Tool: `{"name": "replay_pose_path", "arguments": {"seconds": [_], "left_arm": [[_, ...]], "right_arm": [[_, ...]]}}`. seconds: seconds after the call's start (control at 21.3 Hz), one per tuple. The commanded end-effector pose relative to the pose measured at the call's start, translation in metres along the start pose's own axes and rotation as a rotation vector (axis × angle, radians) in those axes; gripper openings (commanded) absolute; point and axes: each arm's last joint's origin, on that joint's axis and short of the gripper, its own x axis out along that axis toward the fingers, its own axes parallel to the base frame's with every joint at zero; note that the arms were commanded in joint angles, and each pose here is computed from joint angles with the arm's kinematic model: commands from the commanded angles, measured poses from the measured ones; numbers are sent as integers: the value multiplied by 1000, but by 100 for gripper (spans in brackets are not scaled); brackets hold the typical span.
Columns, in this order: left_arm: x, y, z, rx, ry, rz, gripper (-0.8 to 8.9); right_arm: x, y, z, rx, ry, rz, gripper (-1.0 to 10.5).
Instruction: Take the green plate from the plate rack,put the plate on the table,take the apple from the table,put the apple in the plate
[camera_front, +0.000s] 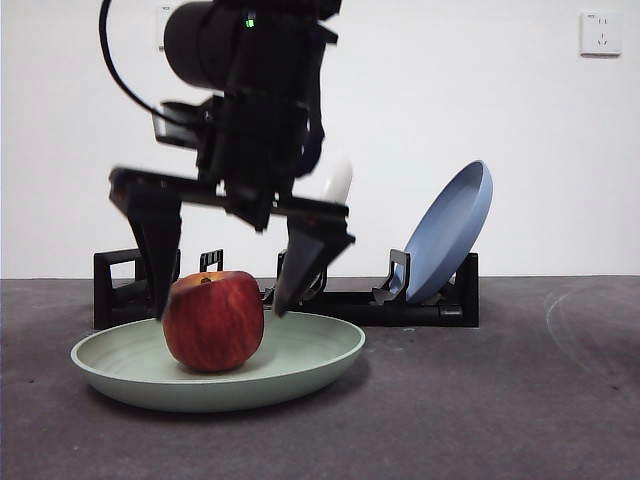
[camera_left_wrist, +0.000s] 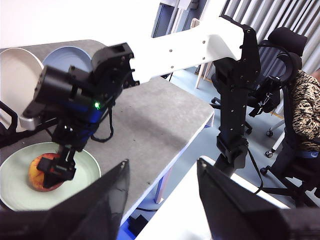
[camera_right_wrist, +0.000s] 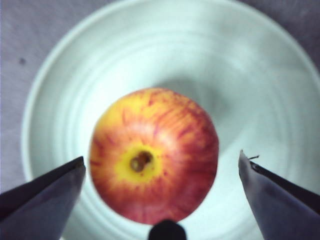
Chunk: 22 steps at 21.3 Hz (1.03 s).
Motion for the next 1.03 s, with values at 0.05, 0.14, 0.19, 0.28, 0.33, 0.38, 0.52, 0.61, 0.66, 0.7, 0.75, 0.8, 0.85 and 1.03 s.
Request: {"name": "replay_pose_path", "arguments": {"seconds": [0.05,0.14,0.19,0.28,0.33,0.38,0.52,0.61,0.66,0.7,0.75,0.8,0.85,1.03], "left_arm": [[-1,0,-1,5,-9,4,228],[-1,0,-1,5,-11,5,228],[-1,0,-1,6,-16,11,227],[-1,1,0,6,-28,34,227],[-1,1,0,9,-34,48,227],[-1,2,1,8,-43,70,227],[-1,3,2,7,-68,125,225],[-1,4,3,7,-82,155,225],[-1,4,3,5,-88,170,225],[0,5,4,2,-91,180,225],[1,5,5,2,-95,193,225],[2,5,6,2,-99,202,225],[2,5,6,3,-102,206,225],[7,4,11,2,-115,210,225]], "right_arm": [[-12,3,8,-8,2,0,512],[-38,5,16,-38,19,-3,508],[-49,5,19,-57,21,-4,507],[-71,5,21,-86,18,-17,505],[-82,5,21,-97,13,-27,505],[-96,5,20,-112,0,-37,505],[-131,4,11,-130,-37,-37,505],[-153,3,1,-133,-51,-35,504],[-167,1,-5,-133,-62,-34,505],[-178,0,-10,-132,-72,-37,505],[-192,-2,-17,-132,-87,-41,504],[-206,-3,-24,-131,-104,-40,505],[-216,-4,-30,-132,-127,-37,504],[-264,-4,-61,-142,-246,-14,504]]}}
